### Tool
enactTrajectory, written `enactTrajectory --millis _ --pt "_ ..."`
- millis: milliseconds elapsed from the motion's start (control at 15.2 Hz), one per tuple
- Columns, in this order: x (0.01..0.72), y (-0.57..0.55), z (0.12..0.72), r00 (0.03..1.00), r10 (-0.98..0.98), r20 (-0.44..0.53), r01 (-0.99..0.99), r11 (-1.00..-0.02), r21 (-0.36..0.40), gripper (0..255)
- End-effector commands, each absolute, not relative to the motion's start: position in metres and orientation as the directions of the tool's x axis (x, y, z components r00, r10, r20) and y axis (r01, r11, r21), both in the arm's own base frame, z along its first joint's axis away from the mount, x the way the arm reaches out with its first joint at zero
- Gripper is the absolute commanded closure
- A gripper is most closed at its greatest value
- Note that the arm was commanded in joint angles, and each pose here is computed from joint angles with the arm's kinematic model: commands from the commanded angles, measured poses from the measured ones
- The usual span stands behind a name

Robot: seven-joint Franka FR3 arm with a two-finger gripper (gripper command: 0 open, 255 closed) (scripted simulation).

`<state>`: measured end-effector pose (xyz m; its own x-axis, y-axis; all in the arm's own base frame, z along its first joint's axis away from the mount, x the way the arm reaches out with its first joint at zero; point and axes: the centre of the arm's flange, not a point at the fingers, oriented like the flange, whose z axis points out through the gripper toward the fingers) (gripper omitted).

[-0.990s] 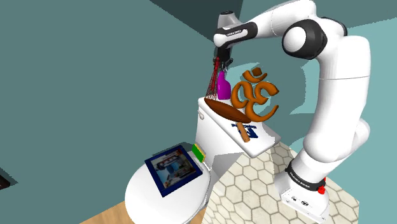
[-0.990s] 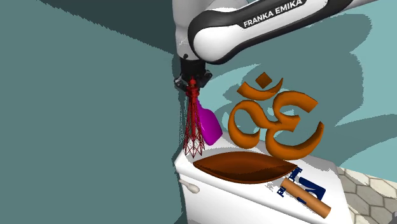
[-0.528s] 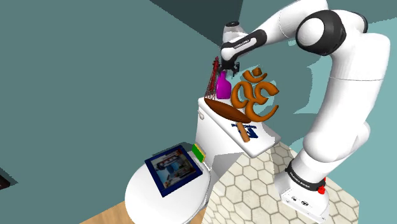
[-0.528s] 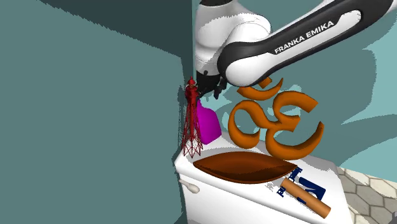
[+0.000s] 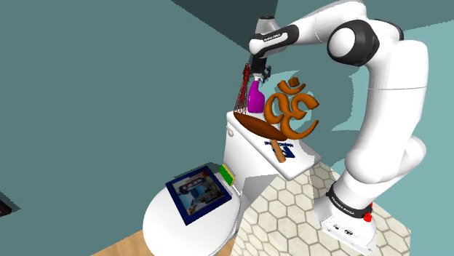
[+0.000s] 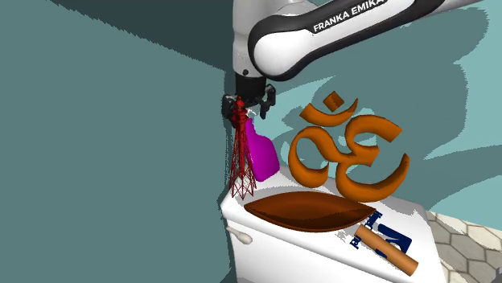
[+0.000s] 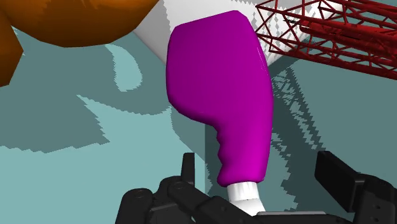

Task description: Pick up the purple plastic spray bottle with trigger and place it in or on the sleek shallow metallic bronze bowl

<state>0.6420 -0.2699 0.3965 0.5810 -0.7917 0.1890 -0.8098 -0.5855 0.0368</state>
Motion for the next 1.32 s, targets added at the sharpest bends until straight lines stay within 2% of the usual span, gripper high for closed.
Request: enactTrajectory --millis 0,198,726,792,1254 --pt "0.647 -0.275 0.378 0.577 -0.790 0.209 -0.810 -0.587 0.017 0" --pt "0.649 -0.279 0.360 0.577 -0.790 0.209 -0.810 -0.587 0.017 0" --pt "0.649 -0.279 0.360 0.577 -0.790 0.209 -0.810 -0.587 0.017 0" --pt "0.644 -0.283 0.358 0.576 -0.790 0.209 -0.810 -0.586 0.017 255" --pt "0.635 -0.268 0.358 0.576 -0.790 0.210 -0.810 -0.587 0.017 255"
